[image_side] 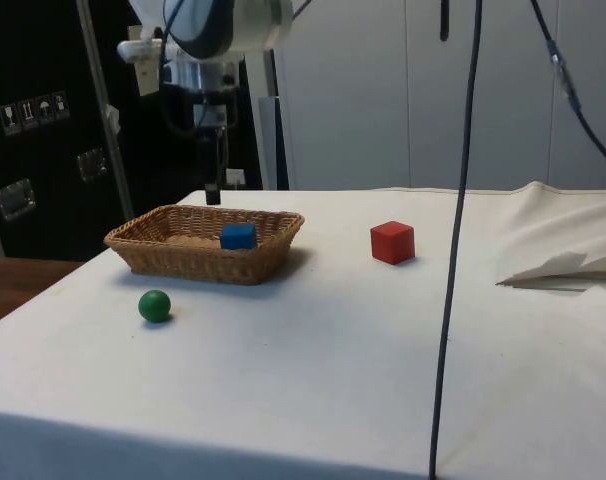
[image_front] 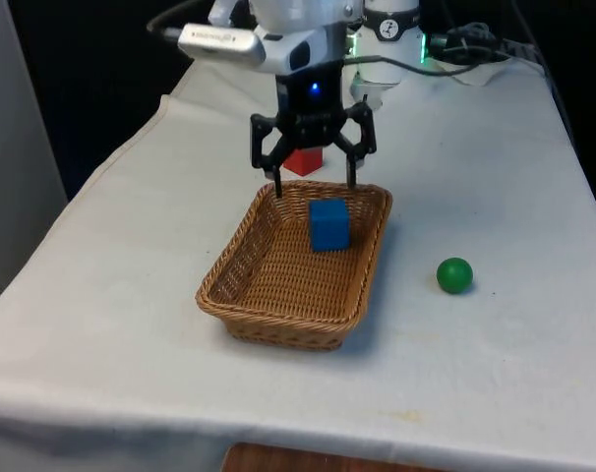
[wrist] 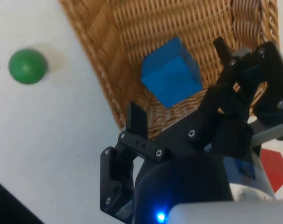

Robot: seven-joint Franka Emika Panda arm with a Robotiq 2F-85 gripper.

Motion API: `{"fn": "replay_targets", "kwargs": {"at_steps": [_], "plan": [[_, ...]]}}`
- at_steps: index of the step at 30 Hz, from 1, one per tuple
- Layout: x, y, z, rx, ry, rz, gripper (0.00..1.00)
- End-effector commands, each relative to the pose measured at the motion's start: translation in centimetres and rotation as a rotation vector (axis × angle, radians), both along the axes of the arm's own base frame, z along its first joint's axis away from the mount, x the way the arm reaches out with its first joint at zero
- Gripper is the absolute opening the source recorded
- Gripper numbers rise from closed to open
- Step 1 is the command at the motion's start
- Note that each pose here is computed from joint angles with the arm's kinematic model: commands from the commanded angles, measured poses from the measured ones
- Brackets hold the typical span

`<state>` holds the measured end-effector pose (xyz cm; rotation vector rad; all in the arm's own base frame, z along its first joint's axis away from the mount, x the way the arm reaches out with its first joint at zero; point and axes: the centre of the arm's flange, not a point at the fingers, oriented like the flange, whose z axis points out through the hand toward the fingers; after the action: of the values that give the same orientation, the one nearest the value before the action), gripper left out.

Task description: Place all non-red objects into the basket.

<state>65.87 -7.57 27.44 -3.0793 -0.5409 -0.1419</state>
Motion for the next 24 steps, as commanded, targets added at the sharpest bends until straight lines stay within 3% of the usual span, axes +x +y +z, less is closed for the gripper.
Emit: {"fn": "replay_targets", "kwargs": {"at_steps": [1, 6, 13, 15, 23, 24], "plan": [[-0.1, 0.4, 0.6, -0.004, 0.005, -0.002, 1.00], [0.0, 1.3, 1.5, 0.009, -0.001, 0.005, 1.00], [0.1, 4.3, 2.6, 0.013, -0.003, 0.010, 1.00], [0.2, 4.3, 2.5, 0.021, -0.006, 0.014, 1.00], [0.2, 7.9, 2.3, 0.017, 0.001, 0.015, 1.00], [0.2, 7.5, 2.3, 0.025, 0.003, 0.018, 1.00]]}}
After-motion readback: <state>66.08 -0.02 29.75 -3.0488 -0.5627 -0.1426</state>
